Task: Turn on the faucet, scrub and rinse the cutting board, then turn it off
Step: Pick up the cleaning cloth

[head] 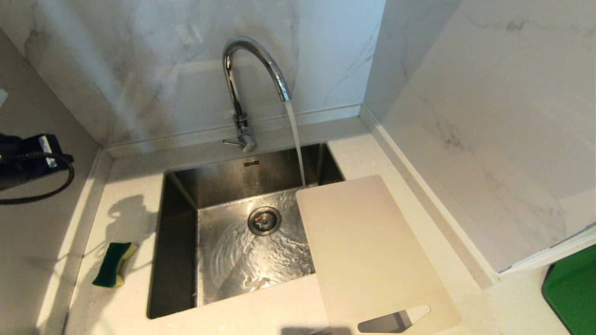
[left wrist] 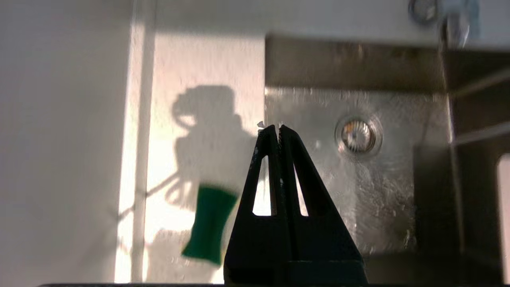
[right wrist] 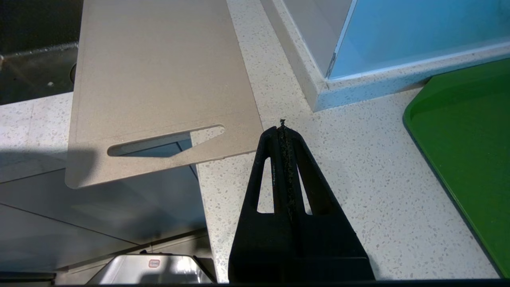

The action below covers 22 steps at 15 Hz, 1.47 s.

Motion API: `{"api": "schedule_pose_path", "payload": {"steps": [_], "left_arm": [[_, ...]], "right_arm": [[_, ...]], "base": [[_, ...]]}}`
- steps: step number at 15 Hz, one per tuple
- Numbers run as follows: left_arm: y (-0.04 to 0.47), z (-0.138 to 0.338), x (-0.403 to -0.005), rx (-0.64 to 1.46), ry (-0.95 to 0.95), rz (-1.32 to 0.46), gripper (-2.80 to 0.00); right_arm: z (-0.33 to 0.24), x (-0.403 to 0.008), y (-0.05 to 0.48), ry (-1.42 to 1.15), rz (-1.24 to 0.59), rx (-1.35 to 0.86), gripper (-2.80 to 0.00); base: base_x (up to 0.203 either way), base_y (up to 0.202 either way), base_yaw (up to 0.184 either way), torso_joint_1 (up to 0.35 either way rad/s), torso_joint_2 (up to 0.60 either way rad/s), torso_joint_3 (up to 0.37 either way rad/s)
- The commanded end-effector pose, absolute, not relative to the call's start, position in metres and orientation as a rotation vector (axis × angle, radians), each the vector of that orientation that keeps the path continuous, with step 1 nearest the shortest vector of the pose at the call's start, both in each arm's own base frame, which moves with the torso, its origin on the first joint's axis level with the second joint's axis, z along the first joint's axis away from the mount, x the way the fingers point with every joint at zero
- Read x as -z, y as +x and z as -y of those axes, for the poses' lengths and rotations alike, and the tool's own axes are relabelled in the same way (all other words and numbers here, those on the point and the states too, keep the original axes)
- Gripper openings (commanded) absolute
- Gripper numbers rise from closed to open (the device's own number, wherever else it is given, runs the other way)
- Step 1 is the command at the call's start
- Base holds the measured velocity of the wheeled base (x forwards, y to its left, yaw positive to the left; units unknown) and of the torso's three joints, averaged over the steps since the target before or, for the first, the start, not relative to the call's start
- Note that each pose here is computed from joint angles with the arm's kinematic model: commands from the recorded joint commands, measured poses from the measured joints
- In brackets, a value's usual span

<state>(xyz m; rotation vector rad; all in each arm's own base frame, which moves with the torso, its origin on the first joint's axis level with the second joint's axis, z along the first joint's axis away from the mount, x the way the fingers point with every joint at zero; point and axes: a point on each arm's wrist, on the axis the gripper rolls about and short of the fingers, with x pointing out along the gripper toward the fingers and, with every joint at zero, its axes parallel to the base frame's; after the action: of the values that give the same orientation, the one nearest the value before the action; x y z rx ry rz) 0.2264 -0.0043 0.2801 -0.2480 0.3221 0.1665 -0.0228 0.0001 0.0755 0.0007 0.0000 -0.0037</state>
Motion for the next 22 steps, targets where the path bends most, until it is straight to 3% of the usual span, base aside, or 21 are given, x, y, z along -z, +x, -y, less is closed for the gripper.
{"api": "schedule_pose_path", "payload": {"steps": [1, 6, 8, 9, 15, 22], "left_arm": [[0.205, 0.002, -0.255, -0.150, -0.239, -0.339, -2.80], [0.198, 0.001, -0.178, -0.156, -0.230, -0.608, -2.80], [0.199, -0.001, -0.169, -0.172, -0.238, -0.650, -2.80], [0.199, -0.001, -0.161, -0.175, -0.235, -0.679, 0.00], [0.215, -0.015, -0.132, -0.191, -0.297, -0.818, 0.00], [0.251, -0.027, -0.104, -0.221, -0.292, -0.816, 0.00]], "right_arm": [[0.000, -0.075, -0.023, 0.000, -0.001, 0.003, -2.80], [0.000, -0.075, -0.023, 0.002, 0.000, 0.003, -2.80], [0.000, -0.075, -0.023, 0.002, -0.001, 0.003, -2.80], [0.000, -0.075, -0.023, 0.002, -0.001, 0.003, -2.80], [0.000, -0.075, -0.023, 0.002, 0.000, 0.003, -2.80], [0.000, -0.075, -0.023, 0.002, 0.000, 0.003, -2.80]], "base": [[0.000, 0.000, 0.000, 0.000, 0.00, 0.000], [0.000, 0.000, 0.000, 0.000, 0.00, 0.000], [0.000, 0.000, 0.000, 0.000, 0.00, 0.000], [0.000, 0.000, 0.000, 0.000, 0.00, 0.000], [0.000, 0.000, 0.000, 0.000, 0.00, 0.000], [0.000, 0.000, 0.000, 0.000, 0.00, 0.000]]}}
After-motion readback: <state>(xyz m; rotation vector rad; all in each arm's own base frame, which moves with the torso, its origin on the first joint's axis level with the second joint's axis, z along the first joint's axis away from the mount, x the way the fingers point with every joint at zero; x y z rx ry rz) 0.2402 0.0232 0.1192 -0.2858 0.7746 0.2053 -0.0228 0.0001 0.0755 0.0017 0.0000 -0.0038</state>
